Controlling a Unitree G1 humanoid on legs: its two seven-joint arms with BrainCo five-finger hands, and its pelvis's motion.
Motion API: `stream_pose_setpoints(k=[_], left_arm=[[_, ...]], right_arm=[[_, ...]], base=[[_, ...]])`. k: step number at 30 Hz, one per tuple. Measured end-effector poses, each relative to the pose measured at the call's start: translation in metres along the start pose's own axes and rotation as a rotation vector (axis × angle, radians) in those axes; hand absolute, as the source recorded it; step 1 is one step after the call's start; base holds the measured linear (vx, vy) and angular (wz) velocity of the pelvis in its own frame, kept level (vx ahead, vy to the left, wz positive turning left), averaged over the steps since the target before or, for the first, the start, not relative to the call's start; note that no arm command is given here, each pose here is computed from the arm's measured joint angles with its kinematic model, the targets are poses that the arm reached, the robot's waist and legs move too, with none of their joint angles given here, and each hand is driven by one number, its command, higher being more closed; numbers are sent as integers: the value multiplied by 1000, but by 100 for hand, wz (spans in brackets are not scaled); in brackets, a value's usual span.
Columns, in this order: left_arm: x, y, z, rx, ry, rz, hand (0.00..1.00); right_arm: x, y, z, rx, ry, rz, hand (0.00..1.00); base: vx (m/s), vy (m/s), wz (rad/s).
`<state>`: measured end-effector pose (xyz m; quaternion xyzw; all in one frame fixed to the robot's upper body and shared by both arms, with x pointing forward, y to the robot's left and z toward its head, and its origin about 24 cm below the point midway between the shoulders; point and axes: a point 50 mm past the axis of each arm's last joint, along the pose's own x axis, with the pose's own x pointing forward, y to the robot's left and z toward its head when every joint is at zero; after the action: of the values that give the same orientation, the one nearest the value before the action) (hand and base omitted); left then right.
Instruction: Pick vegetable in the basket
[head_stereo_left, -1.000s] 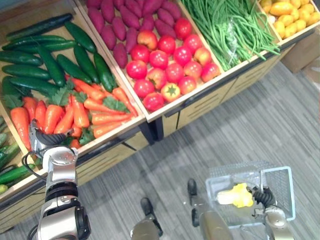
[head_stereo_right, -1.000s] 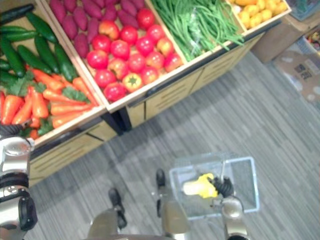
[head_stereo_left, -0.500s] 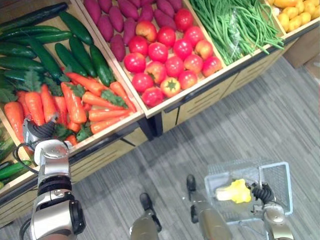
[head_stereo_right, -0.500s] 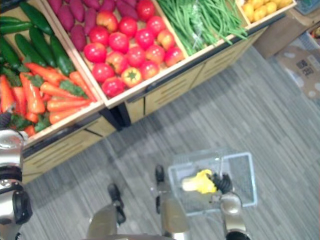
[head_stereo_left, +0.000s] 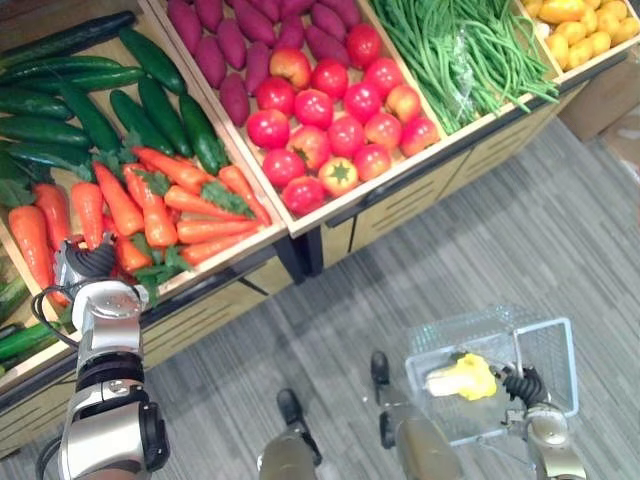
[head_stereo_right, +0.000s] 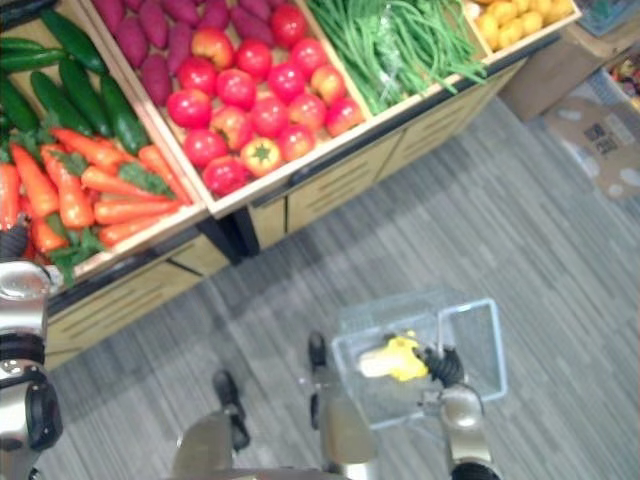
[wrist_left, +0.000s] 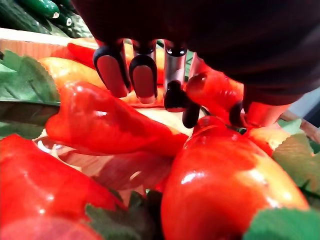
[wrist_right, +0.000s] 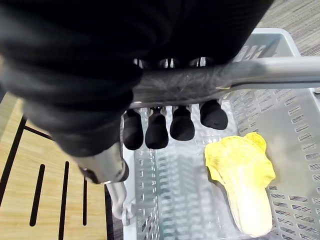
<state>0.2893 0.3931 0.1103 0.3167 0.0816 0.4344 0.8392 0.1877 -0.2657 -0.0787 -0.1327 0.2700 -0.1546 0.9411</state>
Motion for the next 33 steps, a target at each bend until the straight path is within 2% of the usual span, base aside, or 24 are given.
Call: stream_pose_setpoints(k=[11,23,30,33], left_arm=[[-4,11,16,-16,-111,37,100],[-13,19,13,40,-172,54,100],[-58,14,20,12,-355,18,100],[-68,12,12,50,-383,-26,100]], right_arm=[[-7,-5,-20,9,71,-16,100],[-23,-14,-45,-1,151,-19,100],[-31,-29,-57,23,192,-72,100],[-31,-31,-57,27,192,-78,100]], base=[[-1,-4,6],[-16,-4,7],[18,3,8],[36,8,7]])
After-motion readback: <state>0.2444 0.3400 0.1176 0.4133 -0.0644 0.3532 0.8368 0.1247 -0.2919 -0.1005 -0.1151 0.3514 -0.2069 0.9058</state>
